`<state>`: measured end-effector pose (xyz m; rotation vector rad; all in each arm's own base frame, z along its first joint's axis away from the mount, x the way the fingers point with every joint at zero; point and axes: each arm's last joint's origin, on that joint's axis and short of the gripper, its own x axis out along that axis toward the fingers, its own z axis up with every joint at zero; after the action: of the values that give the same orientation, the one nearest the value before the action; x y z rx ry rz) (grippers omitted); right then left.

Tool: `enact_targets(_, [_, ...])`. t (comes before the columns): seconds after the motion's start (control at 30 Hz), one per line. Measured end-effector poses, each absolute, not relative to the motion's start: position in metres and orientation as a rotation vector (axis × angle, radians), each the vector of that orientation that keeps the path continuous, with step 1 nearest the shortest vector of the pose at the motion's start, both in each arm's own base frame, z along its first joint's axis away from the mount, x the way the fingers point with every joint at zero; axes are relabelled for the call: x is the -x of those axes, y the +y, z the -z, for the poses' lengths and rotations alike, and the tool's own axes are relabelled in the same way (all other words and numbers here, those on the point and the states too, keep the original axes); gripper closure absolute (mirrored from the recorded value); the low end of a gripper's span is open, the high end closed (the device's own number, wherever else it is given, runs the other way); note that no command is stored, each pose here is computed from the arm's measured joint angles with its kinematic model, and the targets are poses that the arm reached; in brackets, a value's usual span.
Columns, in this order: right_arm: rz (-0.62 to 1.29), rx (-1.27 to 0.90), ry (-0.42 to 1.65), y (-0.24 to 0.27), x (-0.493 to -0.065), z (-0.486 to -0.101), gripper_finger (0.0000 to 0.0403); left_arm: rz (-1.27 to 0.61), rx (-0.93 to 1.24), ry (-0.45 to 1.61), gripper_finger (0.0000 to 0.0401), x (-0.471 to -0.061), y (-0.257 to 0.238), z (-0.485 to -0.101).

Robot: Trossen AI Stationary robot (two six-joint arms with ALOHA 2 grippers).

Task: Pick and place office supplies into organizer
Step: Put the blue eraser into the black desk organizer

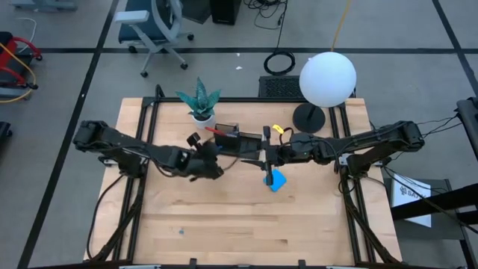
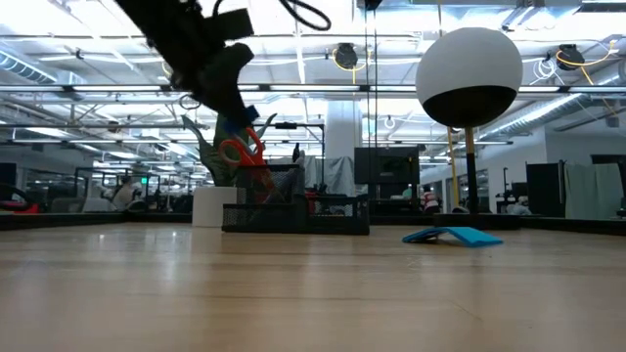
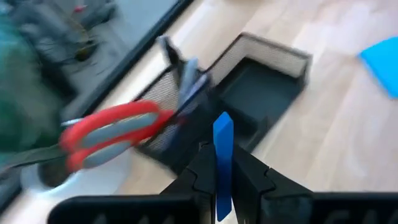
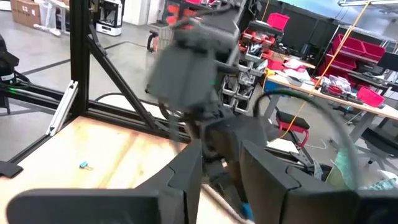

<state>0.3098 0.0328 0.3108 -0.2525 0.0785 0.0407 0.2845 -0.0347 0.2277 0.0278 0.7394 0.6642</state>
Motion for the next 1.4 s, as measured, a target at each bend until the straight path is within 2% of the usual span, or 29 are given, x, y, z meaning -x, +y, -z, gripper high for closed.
enact_targets(0.2, [-0.041, 0.249, 0.083, 0.033, -0.31, -0.31, 0.0303, -0.514, 0.067, 0.661, 0.0371, -0.263, -0.015, -0.211])
enact_targets(0.47, [-0.039, 0.23, 0.099, 0.033, -0.31, -0.309, 0.0303, -0.334, 0.07, 0.594, 0.0371, -0.273, 0.003, -0.197])
enact_targets(1.4, [-0.038, 0.206, 0.113, 0.033, -0.31, -0.307, 0.0303, -0.391, -0.005, 0.674, 0.0371, -0.273, 0.047, -0.184])
